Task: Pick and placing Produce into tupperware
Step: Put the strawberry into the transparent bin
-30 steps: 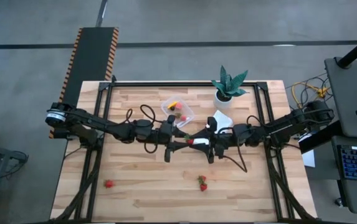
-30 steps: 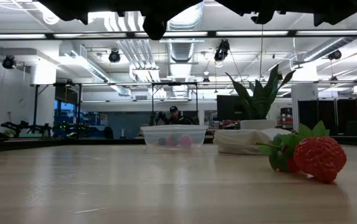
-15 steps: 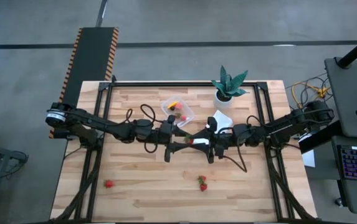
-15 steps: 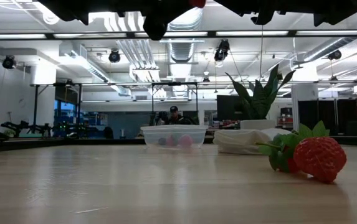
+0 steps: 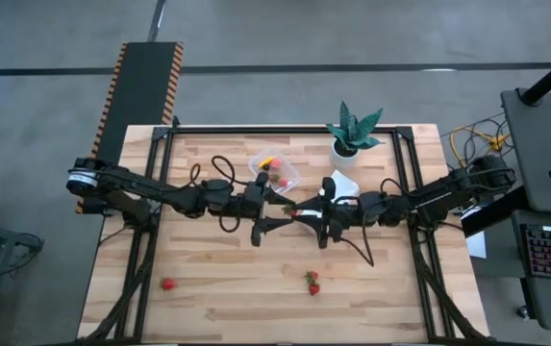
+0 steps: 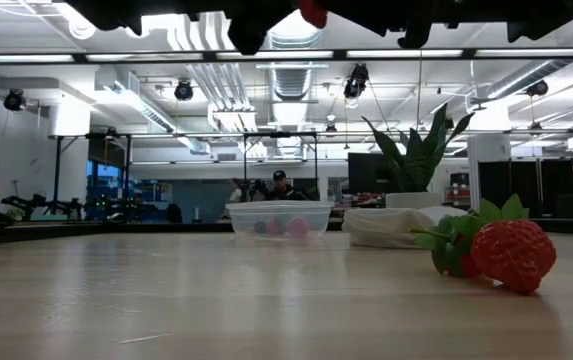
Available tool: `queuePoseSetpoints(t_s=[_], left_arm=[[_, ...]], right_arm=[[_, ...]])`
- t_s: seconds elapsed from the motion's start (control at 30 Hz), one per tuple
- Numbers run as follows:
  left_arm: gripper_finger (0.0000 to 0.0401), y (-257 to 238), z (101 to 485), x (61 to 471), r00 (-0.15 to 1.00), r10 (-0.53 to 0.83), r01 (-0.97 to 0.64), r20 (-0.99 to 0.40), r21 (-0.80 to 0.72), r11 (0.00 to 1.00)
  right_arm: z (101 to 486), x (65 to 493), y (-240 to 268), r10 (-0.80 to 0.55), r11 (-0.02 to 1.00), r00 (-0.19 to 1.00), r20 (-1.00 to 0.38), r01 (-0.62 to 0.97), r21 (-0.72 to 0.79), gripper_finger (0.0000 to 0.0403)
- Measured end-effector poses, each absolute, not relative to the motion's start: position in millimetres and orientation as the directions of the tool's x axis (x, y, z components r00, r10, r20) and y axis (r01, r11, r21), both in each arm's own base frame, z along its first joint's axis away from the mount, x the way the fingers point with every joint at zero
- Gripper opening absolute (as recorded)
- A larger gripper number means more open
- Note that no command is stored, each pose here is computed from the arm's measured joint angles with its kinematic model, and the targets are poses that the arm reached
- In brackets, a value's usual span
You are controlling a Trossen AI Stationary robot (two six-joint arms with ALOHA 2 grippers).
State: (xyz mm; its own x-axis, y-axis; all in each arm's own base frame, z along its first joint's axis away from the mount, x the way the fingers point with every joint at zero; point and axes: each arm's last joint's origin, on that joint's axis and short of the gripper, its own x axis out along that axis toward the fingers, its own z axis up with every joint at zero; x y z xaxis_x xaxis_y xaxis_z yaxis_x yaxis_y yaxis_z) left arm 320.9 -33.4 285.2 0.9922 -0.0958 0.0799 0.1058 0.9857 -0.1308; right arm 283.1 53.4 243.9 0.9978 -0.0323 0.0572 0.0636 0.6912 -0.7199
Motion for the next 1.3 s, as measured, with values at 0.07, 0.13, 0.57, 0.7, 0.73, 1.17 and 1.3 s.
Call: queuePoseSetpoints(t_s=[0.07,0.13,0.57,0.7,0.73,1.17,1.3], left_arm=[[0.0221,-31.6,287.9,319.5,0.992,-0.091,0.101,0.089,-0.117,0.988],[0.0221,-29.0,290.4,317.7,0.992,-0.085,0.095,0.092,-0.115,0.989],[0.0221,-20.4,268.6,311.9,0.980,-0.051,0.032,-0.192,-0.104,0.994],[0.0221,-25.9,246.3,301.9,0.884,0.000,-0.071,-0.468,-0.135,0.988],[0.0221,-29.2,241.7,298.6,0.850,-0.006,-0.077,-0.527,-0.136,0.988],[0.0221,-107.3,217.2,287.0,0.747,-0.193,0.111,-0.637,-0.166,0.980],[0.0221,-132.3,207.7,287.7,0.745,-0.255,0.124,-0.617,-0.247,0.961]], right_arm=[[243.8,283.2,52.5,-0.050,0.684,0.997,0.057,0.075,-0.725,0.0103],[243.8,283.2,52.4,-0.055,0.679,0.997,0.056,0.079,-0.730,0.0091],[222.8,282.1,49.0,-0.167,0.764,0.975,-0.147,0.034,-0.644,0.0010],[213.2,280.6,48.9,-0.166,0.831,0.958,-0.235,0.007,-0.556,0.0009],[212.6,280.5,48.9,-0.167,0.840,0.956,-0.241,0.010,-0.542,0.0009],[207.0,278.8,50.8,-0.111,0.896,0.948,-0.298,-0.034,-0.442,0.0008],[206.0,278.5,51.4,-0.098,0.910,0.946,-0.309,-0.040,-0.413,0.0008]])
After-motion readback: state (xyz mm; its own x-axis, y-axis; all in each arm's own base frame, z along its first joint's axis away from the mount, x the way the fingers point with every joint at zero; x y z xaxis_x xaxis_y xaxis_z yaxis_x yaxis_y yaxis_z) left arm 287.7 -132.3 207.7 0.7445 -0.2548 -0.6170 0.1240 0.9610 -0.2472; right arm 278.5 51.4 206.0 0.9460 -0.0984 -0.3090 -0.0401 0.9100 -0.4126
